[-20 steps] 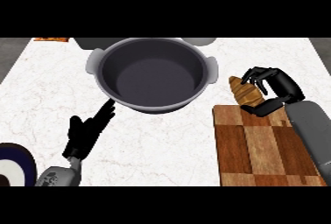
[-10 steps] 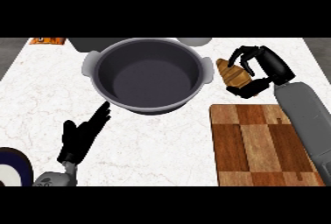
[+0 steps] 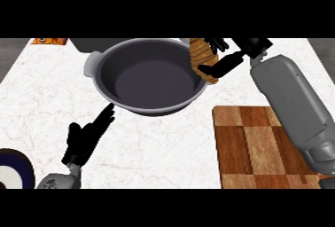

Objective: Pick the croissant from the cutting board and place it in the pot

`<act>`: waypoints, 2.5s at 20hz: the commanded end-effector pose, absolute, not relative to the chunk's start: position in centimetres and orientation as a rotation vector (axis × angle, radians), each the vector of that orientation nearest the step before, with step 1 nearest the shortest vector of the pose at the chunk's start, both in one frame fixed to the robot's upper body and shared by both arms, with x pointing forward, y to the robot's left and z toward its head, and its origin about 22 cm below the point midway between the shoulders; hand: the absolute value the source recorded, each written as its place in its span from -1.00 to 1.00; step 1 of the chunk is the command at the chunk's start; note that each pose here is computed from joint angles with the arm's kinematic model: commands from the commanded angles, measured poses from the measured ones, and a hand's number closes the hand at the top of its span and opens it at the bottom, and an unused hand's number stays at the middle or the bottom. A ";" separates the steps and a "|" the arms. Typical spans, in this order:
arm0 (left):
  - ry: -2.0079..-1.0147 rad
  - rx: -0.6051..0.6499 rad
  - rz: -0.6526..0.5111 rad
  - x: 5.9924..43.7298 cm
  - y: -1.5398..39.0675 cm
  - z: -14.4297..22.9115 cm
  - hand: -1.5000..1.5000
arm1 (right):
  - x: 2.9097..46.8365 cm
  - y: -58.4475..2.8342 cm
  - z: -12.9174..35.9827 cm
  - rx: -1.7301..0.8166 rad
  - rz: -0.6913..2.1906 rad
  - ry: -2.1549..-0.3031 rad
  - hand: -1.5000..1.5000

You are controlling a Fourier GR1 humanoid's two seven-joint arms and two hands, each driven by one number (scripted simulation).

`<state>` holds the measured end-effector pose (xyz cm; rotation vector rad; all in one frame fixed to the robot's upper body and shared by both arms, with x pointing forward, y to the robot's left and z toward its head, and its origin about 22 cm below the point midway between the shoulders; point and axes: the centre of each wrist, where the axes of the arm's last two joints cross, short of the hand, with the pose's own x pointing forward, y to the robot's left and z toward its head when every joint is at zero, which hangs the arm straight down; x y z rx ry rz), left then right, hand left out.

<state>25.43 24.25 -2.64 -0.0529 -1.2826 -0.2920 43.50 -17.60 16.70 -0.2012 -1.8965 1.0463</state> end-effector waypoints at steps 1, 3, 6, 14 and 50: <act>-1.285 -0.067 -0.294 25.4 24.0 -1.4 0.00 | 43.2 -12.2 17.1 -0.269 1.169 -1.841 1.00; -1.261 -0.062 -0.296 24.6 25.8 -3.9 0.00 | 43.2 -10.0 18.9 -0.305 1.201 -1.828 1.00; -1.281 -0.082 -0.312 27.0 22.4 -0.8 0.00 | 43.8 -8.2 16.4 -0.321 1.261 -1.796 1.00; -1.273 -0.083 -0.322 26.5 22.3 -2.2 0.00 | 42.6 -2.0 14.8 -0.735 1.577 -1.678 1.00; -1.294 -0.071 -0.297 26.6 24.5 -2.3 0.00 | 46.2 -11.0 15.4 -0.103 0.286 -1.826 -1.00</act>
